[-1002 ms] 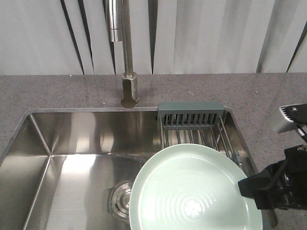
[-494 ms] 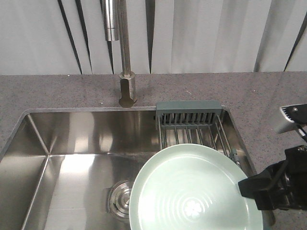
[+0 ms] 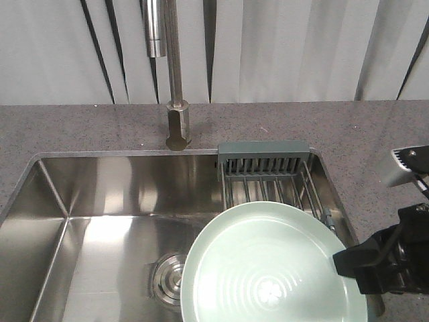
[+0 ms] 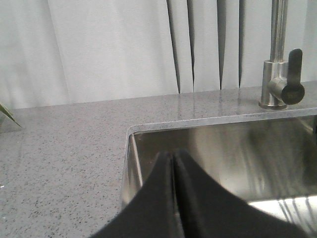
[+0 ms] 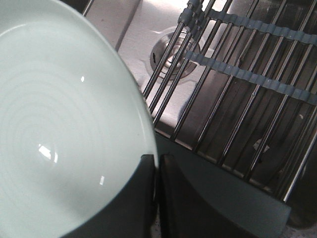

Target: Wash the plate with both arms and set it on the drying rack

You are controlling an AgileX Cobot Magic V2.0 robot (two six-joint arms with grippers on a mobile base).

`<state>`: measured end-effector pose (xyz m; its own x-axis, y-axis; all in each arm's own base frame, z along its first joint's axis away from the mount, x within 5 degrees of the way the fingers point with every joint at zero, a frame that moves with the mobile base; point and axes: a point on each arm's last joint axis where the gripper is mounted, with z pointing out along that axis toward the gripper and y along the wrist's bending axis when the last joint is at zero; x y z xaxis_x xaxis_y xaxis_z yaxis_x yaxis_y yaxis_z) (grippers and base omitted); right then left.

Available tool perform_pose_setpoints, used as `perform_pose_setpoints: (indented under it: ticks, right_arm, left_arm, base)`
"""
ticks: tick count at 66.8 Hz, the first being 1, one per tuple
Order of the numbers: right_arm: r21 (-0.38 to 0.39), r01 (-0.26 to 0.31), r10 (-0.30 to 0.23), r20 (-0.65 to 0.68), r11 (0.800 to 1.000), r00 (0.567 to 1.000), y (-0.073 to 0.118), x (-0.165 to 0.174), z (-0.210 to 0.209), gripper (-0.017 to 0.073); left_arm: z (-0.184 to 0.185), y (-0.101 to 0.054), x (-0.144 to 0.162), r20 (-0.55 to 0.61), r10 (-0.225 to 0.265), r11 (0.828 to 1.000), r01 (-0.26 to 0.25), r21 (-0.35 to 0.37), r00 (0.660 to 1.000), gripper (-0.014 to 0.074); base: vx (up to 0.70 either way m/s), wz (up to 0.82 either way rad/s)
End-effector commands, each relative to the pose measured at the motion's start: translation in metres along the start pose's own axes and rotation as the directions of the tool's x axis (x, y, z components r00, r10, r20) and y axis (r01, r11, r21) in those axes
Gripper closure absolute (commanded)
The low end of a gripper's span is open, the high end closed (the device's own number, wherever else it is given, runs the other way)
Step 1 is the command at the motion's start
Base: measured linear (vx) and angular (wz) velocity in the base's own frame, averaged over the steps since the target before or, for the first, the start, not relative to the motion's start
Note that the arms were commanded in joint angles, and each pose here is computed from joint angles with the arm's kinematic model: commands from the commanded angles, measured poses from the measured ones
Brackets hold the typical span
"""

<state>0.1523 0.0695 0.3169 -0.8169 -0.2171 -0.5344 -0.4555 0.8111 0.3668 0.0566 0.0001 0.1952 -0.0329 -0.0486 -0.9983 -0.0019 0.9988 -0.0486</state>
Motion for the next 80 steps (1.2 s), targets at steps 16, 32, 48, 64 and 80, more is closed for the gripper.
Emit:
perform_pose_setpoints:
  ticks: [16,32,48,64,80]
  right_arm:
    - [-0.018,0.006,-0.004,0.073,1.000,0.997,0.005,-0.008,-0.008,0.0564]
    - [-0.018,0.006,-0.004,0.073,1.000,0.997,0.005,-0.008,-0.008,0.0564]
    - [-0.018,0.006,-0.004,0.073,1.000,0.997,0.005,-0.008,-0.008,0.0564]
    - [-0.018,0.006,-0.004,0.073,1.000,0.997,0.005,-0.008,-0.008,0.0564]
    - [-0.018,0.006,-0.004,0.073,1.000,0.997,0.005,-0.008,-0.008,0.0564]
  left_arm:
    - [-0.003,-0.001,-0.018,0.137,-0.004,1.000,0.003,0.014,0.991,0.0600]
    - [-0.007,-0.002,-0.035,0.269,-0.035,0.999,0.028,0.029,0.962,0.0600]
    - [-0.011,-0.005,-0.089,0.218,-0.037,0.999,0.032,0.024,0.975,0.0600]
    - [0.009,-0.007,-0.141,0.006,0.061,0.998,-0.061,0.001,0.998,0.0600]
    - [0.046,-0.009,-0.167,-0.205,0.061,0.998,-0.061,0.006,0.977,0.0600]
  base:
    - [0.00,0.00]
    - [0.00,0.00]
    - [0.00,0.00]
    - [0.00,0.00]
    - [0.00,0.00]
